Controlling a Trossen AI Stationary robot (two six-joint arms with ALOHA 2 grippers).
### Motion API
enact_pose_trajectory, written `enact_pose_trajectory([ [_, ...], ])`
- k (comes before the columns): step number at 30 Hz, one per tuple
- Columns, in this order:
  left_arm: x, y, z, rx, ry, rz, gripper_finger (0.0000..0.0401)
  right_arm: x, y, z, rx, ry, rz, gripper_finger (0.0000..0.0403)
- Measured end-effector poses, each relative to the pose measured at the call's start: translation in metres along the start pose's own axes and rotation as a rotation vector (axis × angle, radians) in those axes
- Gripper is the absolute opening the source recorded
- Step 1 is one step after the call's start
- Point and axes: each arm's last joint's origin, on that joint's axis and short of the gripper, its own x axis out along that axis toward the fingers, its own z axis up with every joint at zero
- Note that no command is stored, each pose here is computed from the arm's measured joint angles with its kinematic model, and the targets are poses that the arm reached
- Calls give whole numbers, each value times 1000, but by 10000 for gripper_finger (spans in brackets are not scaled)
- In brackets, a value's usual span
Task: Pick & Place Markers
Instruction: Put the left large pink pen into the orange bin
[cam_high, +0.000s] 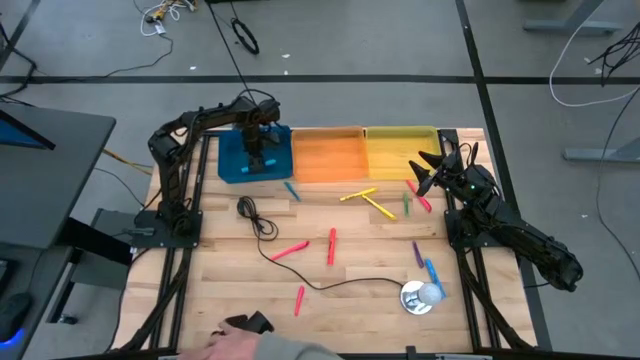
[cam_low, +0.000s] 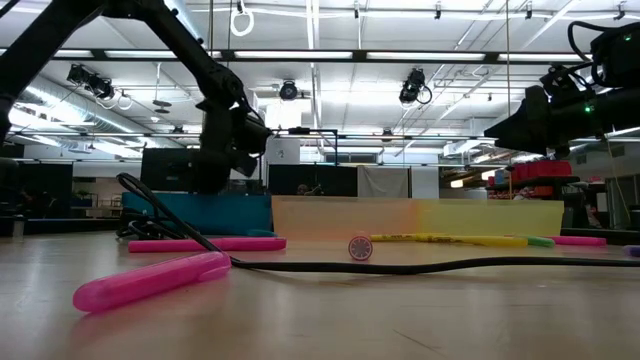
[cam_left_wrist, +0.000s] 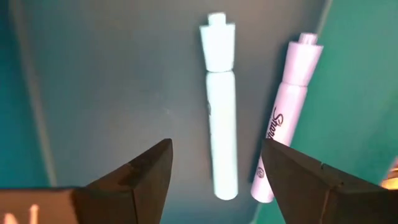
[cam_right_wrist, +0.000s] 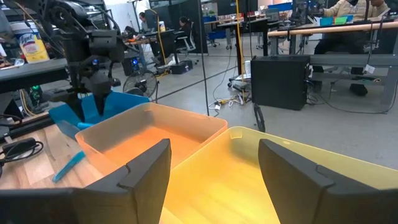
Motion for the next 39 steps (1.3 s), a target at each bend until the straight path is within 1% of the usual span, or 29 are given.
enact_pose_trajectory([
  [6,-25,-3,-1,-1,-115,47,250,0,0,0,0,0,0,245],
  [10,-43,-8,-2,-9,-205,69,250,0,0,0,0,0,0,245],
  [14,-61,-15,-2,-21,-290,113,250,0,0,0,0,0,0,245],
  [18,-78,-23,0,-31,-397,118,250,0,0,0,0,0,0,245],
  [21,-88,-31,3,-30,-475,115,250,0,0,0,0,0,0,245],
  [25,-100,-43,5,-36,-532,116,250,0,0,0,0,0,0,245],
  [29,-111,-57,6,-34,-588,84,250,0,0,0,0,0,0,245],
  [34,-125,-76,7,-3,-667,57,250,0,0,0,0,0,0,245],
  [39,-126,-101,2,26,-774,61,250,0,0,0,0,0,0,245],
])
